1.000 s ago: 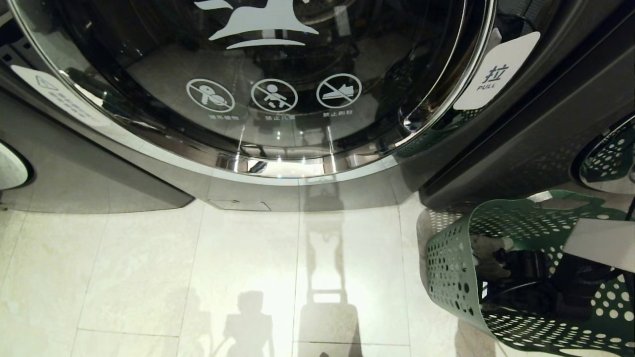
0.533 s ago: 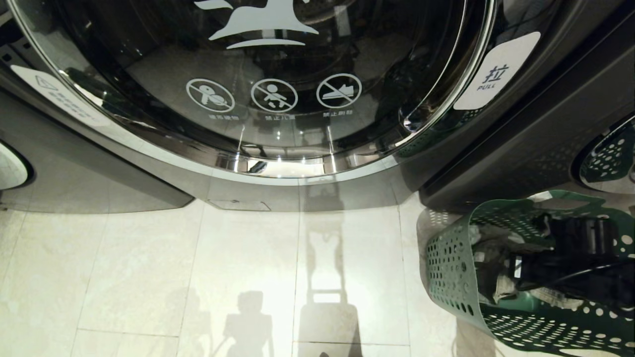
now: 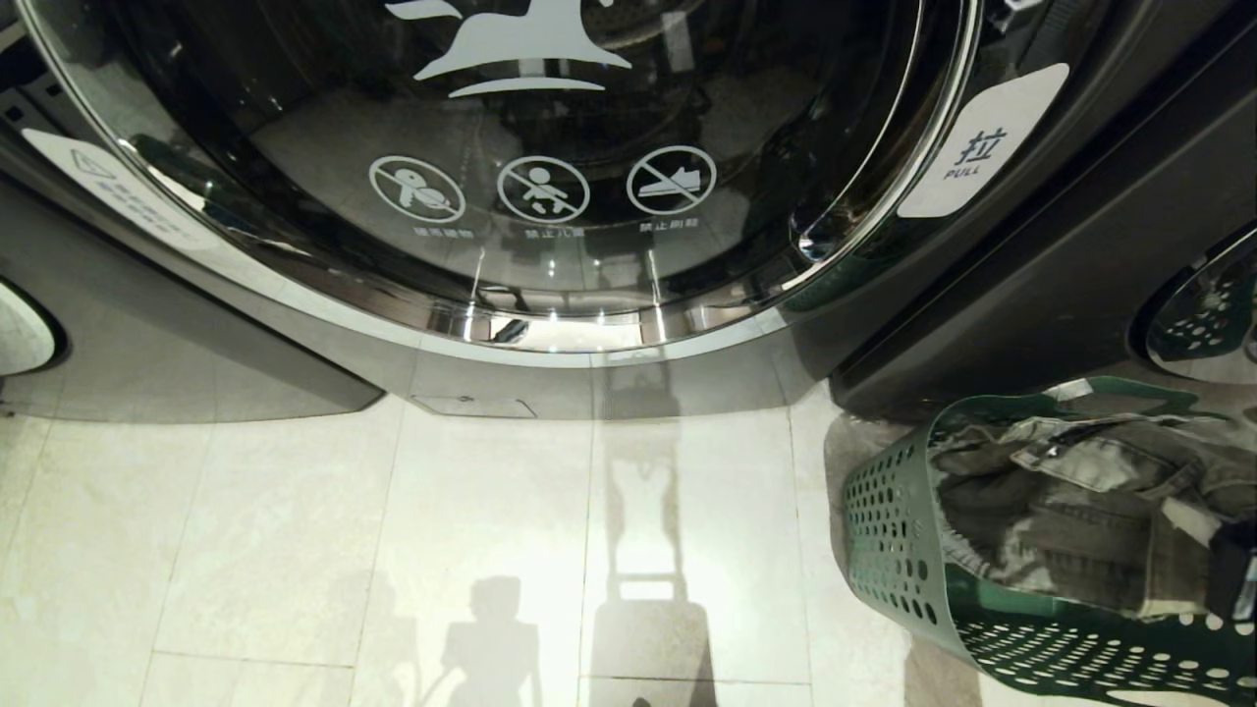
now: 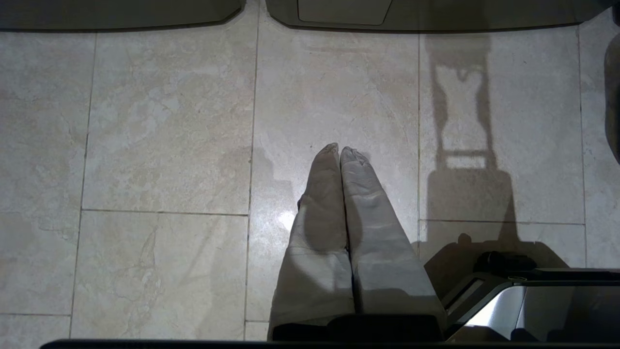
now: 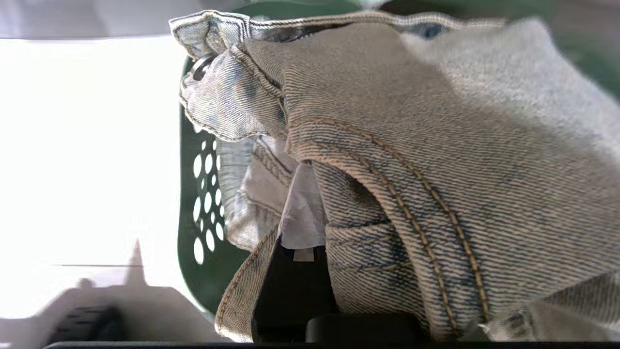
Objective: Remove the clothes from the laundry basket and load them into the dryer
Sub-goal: Take the clothes out of the basket
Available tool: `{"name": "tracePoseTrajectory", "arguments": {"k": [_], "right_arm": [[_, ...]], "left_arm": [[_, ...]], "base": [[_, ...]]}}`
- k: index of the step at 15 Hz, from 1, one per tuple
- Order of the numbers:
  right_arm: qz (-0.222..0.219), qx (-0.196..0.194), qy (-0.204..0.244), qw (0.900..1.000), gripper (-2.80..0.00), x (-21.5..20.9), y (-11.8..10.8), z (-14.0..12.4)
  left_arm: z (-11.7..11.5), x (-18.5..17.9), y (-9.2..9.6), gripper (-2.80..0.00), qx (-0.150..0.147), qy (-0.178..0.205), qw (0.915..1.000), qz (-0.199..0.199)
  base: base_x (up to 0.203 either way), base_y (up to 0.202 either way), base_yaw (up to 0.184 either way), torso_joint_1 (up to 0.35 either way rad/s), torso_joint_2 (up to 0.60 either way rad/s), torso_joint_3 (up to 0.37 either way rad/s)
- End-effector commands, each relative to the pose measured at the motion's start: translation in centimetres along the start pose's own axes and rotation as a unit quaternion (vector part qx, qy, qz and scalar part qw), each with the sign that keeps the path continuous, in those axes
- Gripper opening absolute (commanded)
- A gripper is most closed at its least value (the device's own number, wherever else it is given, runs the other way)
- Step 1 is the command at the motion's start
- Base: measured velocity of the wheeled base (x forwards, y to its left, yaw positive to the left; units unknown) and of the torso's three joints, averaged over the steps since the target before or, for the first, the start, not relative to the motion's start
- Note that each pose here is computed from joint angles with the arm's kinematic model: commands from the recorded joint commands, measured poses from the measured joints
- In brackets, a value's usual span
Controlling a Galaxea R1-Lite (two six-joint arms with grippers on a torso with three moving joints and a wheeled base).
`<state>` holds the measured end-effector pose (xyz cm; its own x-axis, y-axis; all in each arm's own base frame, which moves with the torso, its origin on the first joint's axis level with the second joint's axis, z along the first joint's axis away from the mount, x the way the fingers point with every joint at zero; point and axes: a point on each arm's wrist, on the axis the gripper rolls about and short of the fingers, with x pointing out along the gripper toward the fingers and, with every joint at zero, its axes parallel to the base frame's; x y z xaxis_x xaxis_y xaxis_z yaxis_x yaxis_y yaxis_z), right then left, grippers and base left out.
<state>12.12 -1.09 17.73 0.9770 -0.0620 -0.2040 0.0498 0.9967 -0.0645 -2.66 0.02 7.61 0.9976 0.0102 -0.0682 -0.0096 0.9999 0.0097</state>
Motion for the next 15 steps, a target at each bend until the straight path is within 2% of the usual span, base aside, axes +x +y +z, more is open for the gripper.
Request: {"name": "tracePoseTrajectory", "arguments": {"k": [1,4,6,8,11,15], "right_arm": [[-0.006,-0.023,-0.086,0.996,-2.80,-5.4,0.2,-0.1],[-0.005,-0.045,-0.082,0.996,-2.80,-10.1,0.6,-3.5],[-0.002,-0.046,-0.054,0.997,-2.80,-11.8,0.8,-6.1],[0.008,-0.041,0.007,0.999,-2.80,-11.7,0.9,-7.9],[0.009,-0.043,0.017,0.999,-2.80,-11.5,1.0,-8.4],[0.000,-0.044,-0.015,0.999,-2.80,-10.9,1.0,-8.8]], "left_arm": [[0.0,0.0,0.0,-2.80,0.000,0.001,1.0000,0.000],[0.0,0.0,0.0,-2.80,0.000,0.001,1.0000,0.000],[0.0,0.0,0.0,-2.80,-0.001,0.000,1.0000,0.000],[0.0,0.0,0.0,-2.80,0.000,0.002,1.0000,0.000],[0.0,0.0,0.0,-2.80,0.002,0.002,1.0000,-0.001],[0.0,0.0,0.0,-2.80,0.002,0.002,1.0000,-0.001]], "base": [[0.000,0.000,0.000,0.000,0.00,0.000],[0.000,0.000,0.000,0.000,0.00,0.000],[0.000,0.000,0.000,0.000,0.00,0.000],[0.000,0.000,0.000,0.000,0.00,0.000],[0.000,0.000,0.000,0.000,0.00,0.000],[0.000,0.000,0.000,0.000,0.00,0.009]]}}
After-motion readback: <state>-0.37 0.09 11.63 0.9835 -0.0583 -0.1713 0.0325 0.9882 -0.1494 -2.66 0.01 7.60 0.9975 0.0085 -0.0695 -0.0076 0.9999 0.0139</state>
